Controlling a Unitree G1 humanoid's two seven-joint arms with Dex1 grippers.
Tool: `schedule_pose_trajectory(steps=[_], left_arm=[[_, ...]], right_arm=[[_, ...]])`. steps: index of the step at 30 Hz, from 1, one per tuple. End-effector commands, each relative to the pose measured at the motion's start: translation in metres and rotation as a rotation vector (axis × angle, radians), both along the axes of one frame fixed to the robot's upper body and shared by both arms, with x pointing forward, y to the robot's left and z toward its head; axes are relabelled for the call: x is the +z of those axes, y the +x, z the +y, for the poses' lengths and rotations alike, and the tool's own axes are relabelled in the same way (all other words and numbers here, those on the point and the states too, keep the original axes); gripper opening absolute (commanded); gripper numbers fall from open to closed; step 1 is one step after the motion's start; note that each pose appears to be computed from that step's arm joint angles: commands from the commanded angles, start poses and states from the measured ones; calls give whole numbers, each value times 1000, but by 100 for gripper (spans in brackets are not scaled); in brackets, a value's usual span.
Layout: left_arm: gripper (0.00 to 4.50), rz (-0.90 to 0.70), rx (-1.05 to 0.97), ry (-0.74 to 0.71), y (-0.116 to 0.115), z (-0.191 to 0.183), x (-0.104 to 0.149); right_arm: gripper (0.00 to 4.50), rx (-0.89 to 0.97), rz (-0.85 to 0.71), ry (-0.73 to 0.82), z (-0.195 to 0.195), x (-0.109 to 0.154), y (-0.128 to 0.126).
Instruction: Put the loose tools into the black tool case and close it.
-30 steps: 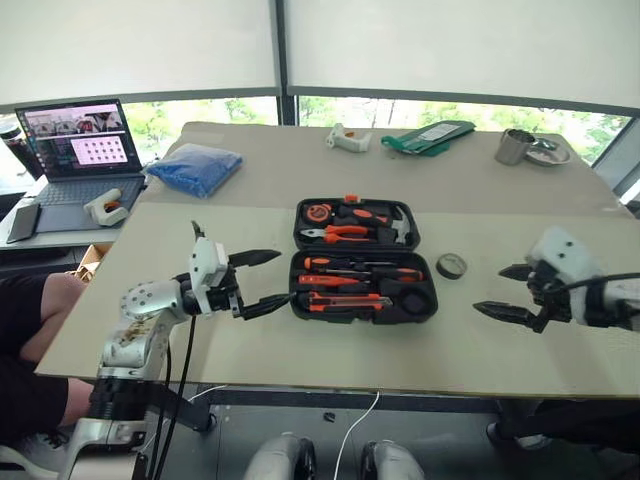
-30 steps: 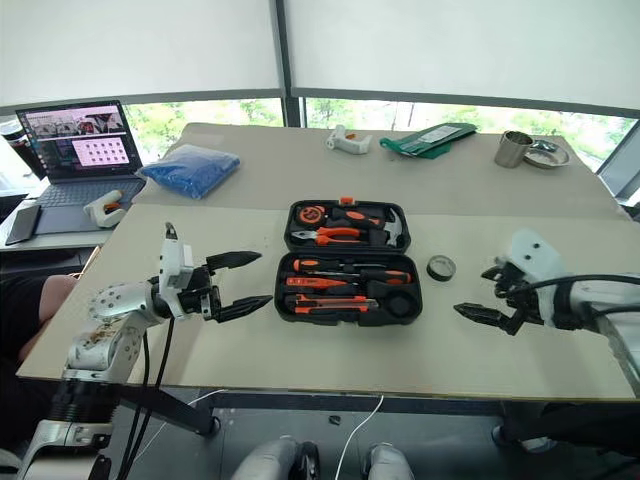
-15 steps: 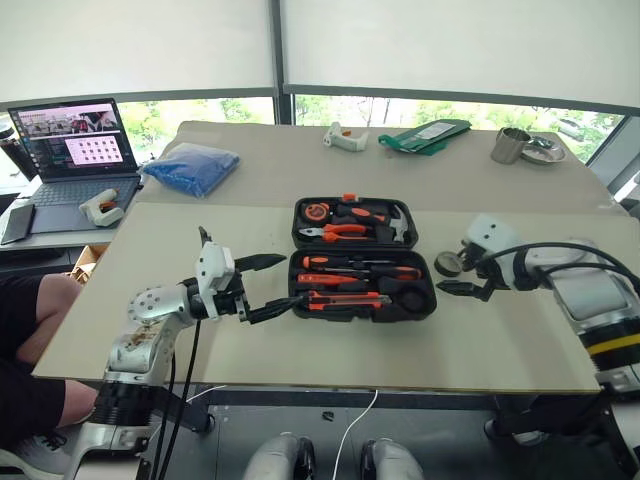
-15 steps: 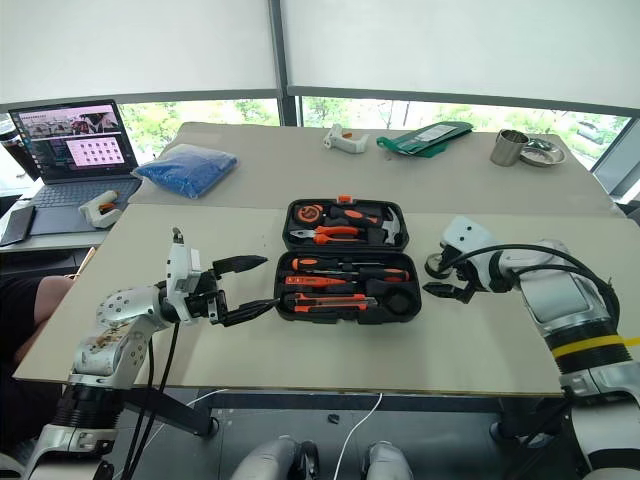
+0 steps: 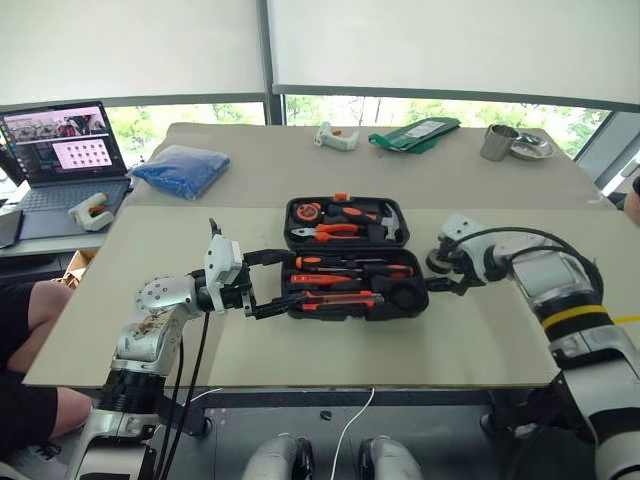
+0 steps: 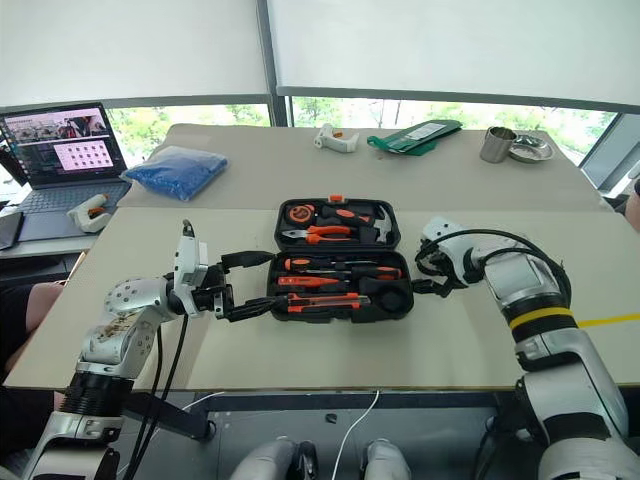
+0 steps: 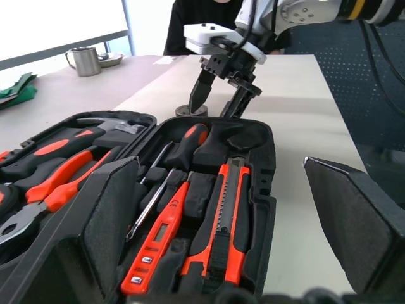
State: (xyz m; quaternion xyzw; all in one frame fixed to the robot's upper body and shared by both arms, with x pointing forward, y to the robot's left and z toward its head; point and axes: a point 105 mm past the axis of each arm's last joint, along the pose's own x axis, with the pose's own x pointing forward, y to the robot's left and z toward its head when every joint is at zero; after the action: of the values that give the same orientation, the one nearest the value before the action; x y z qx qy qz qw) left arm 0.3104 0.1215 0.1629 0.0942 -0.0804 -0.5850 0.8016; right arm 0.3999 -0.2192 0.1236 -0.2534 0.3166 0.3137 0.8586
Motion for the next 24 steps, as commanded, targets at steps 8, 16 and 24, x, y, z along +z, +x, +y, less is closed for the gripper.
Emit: schedule_pose_trajectory(steps=[8, 16, 24], left_arm=[[450, -55, 2, -11, -2, 0, 10], [450, -64, -63, -4, -15, -10, 12], [450, -42, -132, 38, -32, -13, -1]], right_arm=[[246, -49, 37, 77, -4, 10, 6], [4, 65, -29, -16, -22, 38, -10], [4, 319, -24, 144, 24, 90, -59]])
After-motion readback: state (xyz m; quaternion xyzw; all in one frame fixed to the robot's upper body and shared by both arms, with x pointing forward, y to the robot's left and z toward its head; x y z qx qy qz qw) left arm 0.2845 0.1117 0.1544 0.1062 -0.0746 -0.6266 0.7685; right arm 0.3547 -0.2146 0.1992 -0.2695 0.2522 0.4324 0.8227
